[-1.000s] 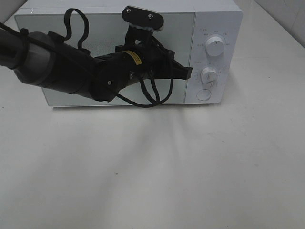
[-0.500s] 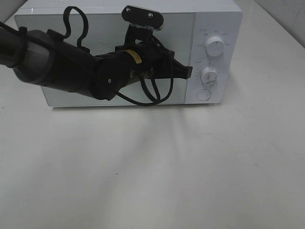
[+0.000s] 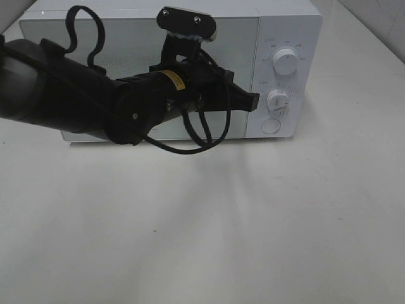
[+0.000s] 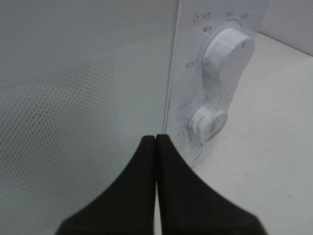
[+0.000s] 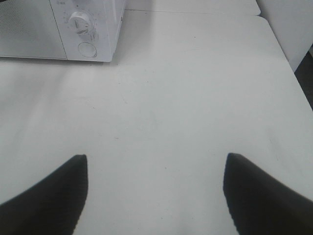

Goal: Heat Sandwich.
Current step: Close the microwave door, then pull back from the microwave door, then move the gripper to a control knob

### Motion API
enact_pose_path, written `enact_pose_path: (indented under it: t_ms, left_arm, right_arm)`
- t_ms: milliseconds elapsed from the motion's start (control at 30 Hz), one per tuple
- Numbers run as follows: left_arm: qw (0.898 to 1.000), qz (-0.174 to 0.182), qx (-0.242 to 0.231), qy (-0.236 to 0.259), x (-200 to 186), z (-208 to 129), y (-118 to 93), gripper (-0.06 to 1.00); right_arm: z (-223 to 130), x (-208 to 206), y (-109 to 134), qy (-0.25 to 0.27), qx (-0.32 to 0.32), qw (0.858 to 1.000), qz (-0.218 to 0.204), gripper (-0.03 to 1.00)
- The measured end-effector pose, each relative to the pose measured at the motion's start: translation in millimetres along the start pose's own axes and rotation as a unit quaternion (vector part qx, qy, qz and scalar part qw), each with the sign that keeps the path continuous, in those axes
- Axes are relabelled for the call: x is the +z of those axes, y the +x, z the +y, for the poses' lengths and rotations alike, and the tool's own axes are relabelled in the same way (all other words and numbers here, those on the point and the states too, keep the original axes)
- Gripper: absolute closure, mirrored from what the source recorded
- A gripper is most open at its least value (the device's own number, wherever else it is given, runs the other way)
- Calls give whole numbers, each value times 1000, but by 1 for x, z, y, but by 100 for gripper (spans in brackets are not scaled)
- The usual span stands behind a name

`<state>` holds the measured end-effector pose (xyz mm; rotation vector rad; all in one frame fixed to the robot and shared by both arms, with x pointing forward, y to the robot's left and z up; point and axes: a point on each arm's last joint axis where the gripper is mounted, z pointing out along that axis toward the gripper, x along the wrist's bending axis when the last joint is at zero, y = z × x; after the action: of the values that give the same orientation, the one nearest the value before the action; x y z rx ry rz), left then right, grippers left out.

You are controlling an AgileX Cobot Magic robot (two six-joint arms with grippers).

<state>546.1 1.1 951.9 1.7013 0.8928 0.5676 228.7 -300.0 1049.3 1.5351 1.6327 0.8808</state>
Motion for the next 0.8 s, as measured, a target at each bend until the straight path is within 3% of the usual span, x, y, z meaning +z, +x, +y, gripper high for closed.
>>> enact_pose_path:
  t_ms: [233, 300, 367, 400, 433, 467, 533, 600, 733, 800]
  left_arm:
    - [997, -12, 0, 75, -30, -7, 0, 94]
    - [994, -17, -1, 104, -38, -8, -1, 89]
    - [991, -23, -2, 131, -45, -8, -2, 77]
    - [989, -27, -2, 146, -49, -9, -2, 67]
    - [985, -33, -4, 171, -56, -6, -4, 42]
    - [985, -33, -4, 171, -56, -6, -4, 42]
    - [979, -40, -8, 198, -63, -4, -5, 15]
    - [972, -49, -6, 229, -72, -2, -6, 1]
    - [966, -56, 0, 253, -82, 1, -7, -3]
    - [956, -65, 6, 285, -94, 5, -8, -3]
  right_arm:
    - [0, 0, 0, 0, 0, 1000, 0, 23]
    - [0, 0, 0, 0, 0, 1000, 0, 23]
    - [0, 0, 0, 0, 0, 1000, 0, 23]
    - [0, 0, 0, 0, 0, 1000, 0, 23]
    - [0, 0, 0, 0, 0, 1000, 0, 23]
    - [0, 0, 0, 0, 0, 1000, 0, 23]
    - [0, 0, 0, 0, 0, 1000, 0, 23]
    - [0, 0, 0, 0, 0, 1000, 0, 23]
    - [0, 0, 0, 0, 0, 1000, 0, 23]
    - [0, 0, 0, 0, 0, 1000, 0, 23]
